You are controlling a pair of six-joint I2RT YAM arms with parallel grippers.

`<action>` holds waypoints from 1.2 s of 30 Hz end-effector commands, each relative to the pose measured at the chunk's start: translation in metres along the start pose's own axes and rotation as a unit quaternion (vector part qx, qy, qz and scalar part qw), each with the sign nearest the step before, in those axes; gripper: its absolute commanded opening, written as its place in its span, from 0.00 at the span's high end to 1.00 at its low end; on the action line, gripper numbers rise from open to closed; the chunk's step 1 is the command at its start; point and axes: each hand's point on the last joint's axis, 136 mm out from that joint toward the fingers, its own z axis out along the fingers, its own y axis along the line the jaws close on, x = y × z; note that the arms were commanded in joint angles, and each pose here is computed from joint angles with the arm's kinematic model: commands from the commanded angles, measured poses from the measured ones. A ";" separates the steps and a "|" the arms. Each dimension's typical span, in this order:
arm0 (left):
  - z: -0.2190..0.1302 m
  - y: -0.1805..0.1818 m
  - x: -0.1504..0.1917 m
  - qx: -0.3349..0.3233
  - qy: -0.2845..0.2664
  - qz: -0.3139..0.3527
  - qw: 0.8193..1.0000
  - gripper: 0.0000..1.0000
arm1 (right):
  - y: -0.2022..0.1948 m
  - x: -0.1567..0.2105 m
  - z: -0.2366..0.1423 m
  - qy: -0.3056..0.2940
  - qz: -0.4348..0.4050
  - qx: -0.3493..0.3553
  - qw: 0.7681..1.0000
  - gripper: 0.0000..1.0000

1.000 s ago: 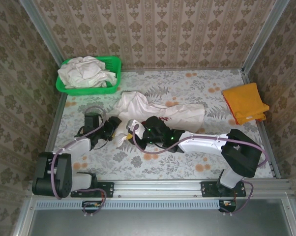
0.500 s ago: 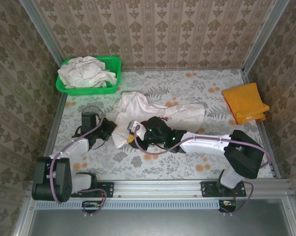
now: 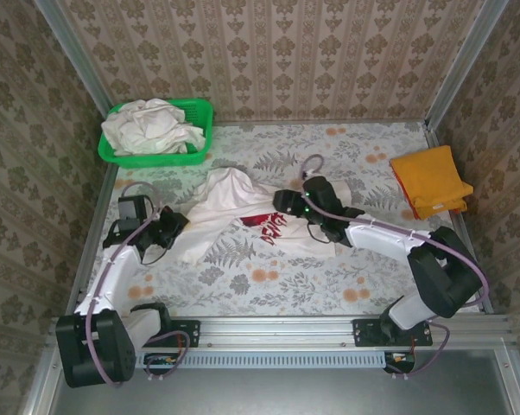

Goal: Fold and stack the t-shirts

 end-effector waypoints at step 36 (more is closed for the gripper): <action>-0.030 -0.050 -0.026 0.040 -0.026 0.066 0.997 1.00 | -0.139 -0.163 0.022 -0.032 -0.080 0.189 0.978 1.00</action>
